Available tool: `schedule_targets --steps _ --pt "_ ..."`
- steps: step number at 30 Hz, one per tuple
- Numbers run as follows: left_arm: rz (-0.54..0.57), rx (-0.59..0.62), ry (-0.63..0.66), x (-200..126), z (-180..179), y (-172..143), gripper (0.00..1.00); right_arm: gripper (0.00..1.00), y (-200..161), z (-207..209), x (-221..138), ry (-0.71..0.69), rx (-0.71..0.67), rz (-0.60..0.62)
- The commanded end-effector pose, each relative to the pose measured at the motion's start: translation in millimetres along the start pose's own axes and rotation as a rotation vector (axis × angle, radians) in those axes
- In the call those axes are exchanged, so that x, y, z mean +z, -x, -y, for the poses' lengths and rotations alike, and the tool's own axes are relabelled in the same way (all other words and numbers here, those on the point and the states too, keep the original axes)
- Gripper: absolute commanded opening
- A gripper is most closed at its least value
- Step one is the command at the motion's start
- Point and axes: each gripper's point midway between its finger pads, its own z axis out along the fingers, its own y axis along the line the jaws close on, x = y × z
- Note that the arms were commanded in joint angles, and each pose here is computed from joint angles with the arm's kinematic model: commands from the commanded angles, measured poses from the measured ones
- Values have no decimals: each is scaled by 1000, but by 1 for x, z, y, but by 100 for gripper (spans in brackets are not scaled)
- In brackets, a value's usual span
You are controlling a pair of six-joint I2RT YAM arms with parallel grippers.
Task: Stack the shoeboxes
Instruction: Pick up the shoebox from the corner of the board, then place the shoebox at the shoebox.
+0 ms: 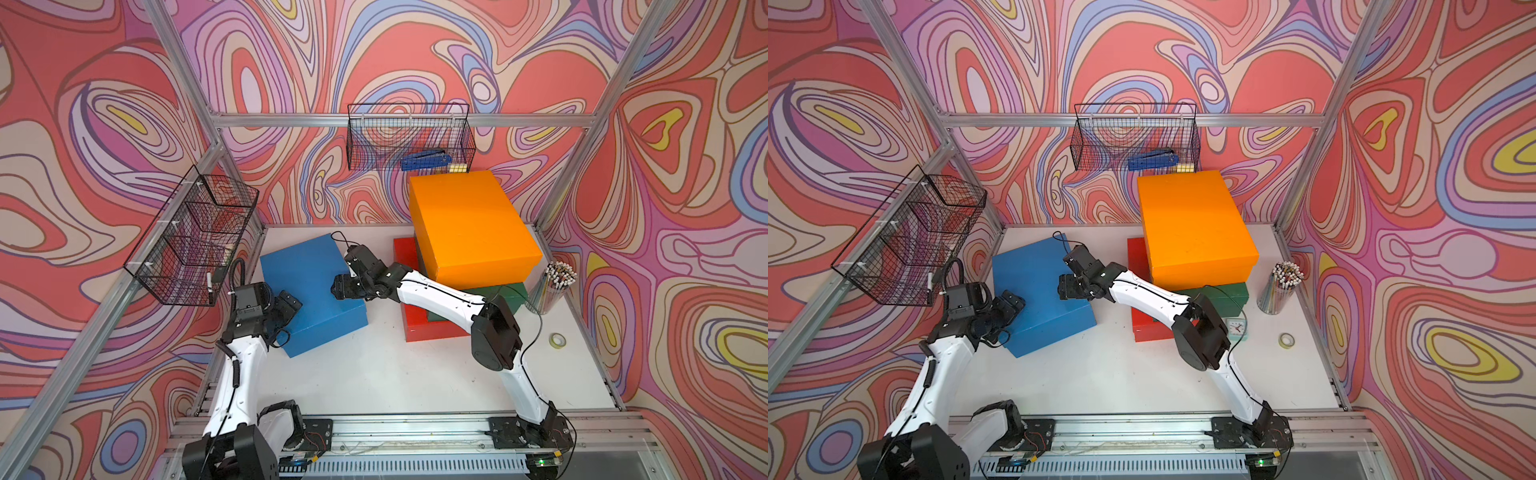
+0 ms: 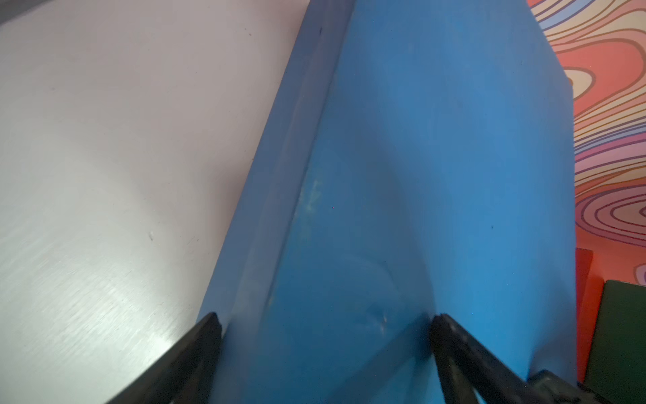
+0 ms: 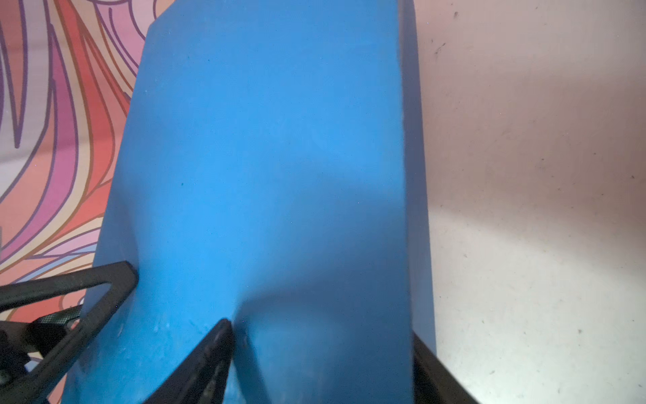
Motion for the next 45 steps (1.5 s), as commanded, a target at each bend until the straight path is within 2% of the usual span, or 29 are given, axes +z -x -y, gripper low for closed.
schedule_targets --steps 1,12,24,34,45 --pt "-124 34 -279 -29 75 -22 93 33 -50 -151 -52 422 -174 -59" --pt "-77 121 -378 -70 135 -18 93 22 -39 -155 -87 370 -228 10" --pt "-23 216 -470 -118 193 -20 93 21 -19 -155 -136 304 -298 108" --pt "18 294 -553 -168 237 -27 93 21 -20 -180 -176 292 -364 163" --pt "65 338 -675 -222 284 -33 92 20 -12 -186 -219 288 -358 231"
